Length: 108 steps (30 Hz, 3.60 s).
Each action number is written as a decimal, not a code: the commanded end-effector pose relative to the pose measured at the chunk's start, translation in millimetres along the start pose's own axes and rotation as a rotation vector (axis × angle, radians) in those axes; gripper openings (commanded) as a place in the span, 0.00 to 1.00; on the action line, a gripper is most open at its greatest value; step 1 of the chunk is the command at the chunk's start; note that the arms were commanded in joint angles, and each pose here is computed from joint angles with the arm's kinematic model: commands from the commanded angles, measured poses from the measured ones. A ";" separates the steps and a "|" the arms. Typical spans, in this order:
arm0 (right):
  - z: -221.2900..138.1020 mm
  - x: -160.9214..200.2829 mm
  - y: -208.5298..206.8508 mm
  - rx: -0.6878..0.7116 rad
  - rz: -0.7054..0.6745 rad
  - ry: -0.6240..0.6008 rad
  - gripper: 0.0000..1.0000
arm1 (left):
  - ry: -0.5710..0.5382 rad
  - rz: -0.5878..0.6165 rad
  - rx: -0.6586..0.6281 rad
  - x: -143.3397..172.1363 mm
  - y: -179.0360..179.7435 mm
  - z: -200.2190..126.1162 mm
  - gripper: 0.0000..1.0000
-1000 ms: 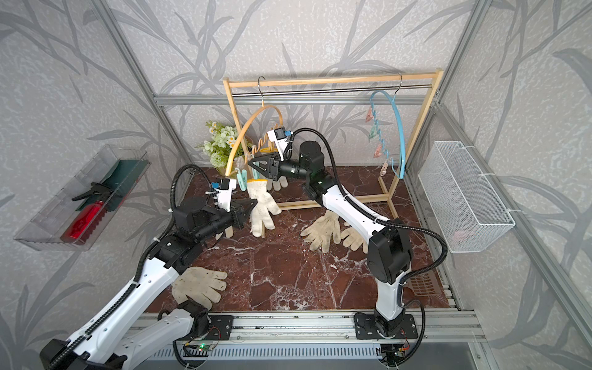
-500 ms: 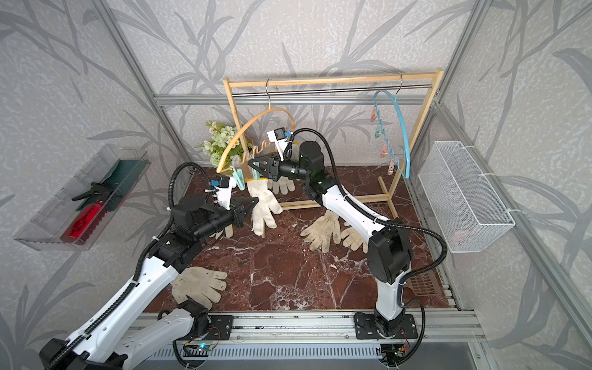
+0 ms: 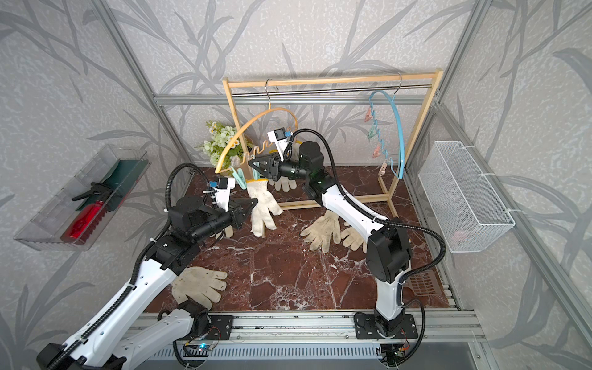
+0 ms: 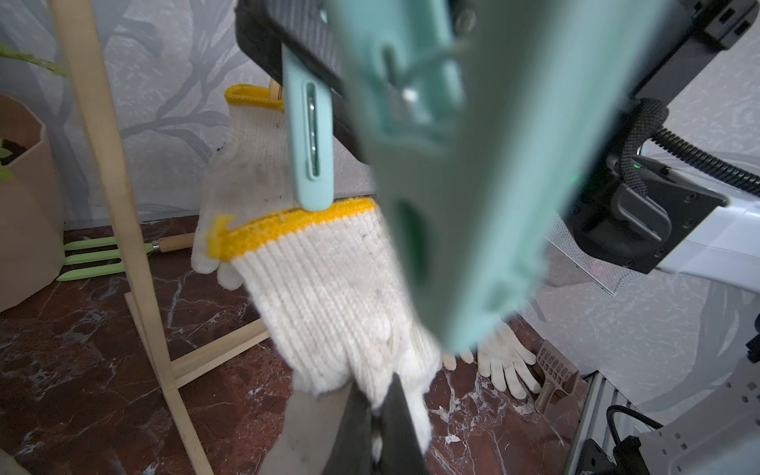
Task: Clip the gloves onto a hanger to dry
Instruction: Clamp the glove onto the hanger, then open the clamp at the hanger.
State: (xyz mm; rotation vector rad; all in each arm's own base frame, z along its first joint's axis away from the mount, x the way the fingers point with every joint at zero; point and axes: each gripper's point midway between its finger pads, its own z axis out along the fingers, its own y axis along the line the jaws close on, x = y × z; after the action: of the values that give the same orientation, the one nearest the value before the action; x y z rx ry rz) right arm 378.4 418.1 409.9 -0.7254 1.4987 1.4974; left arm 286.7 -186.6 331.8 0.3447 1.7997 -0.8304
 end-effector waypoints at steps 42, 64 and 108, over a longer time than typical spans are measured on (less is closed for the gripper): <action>-2.9 -7.8 0.1 -0.007 -0.020 -0.041 0.52 | -0.034 0.054 -0.104 -14.2 16.4 -9.4 0.30; 0.7 -1.3 -15.3 0.065 -0.039 -0.027 0.52 | -0.021 0.076 -0.290 -51.5 5.4 -85.8 0.59; -10.8 22.8 62.3 0.043 -0.064 0.065 0.63 | -0.063 0.150 -0.234 -118.6 -1.8 -32.1 0.18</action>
State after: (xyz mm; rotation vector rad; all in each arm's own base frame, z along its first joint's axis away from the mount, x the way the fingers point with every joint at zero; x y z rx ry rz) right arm 321.2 407.6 408.4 -0.7585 1.5684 1.3542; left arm 309.8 -146.1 442.1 0.2873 1.7874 -0.4973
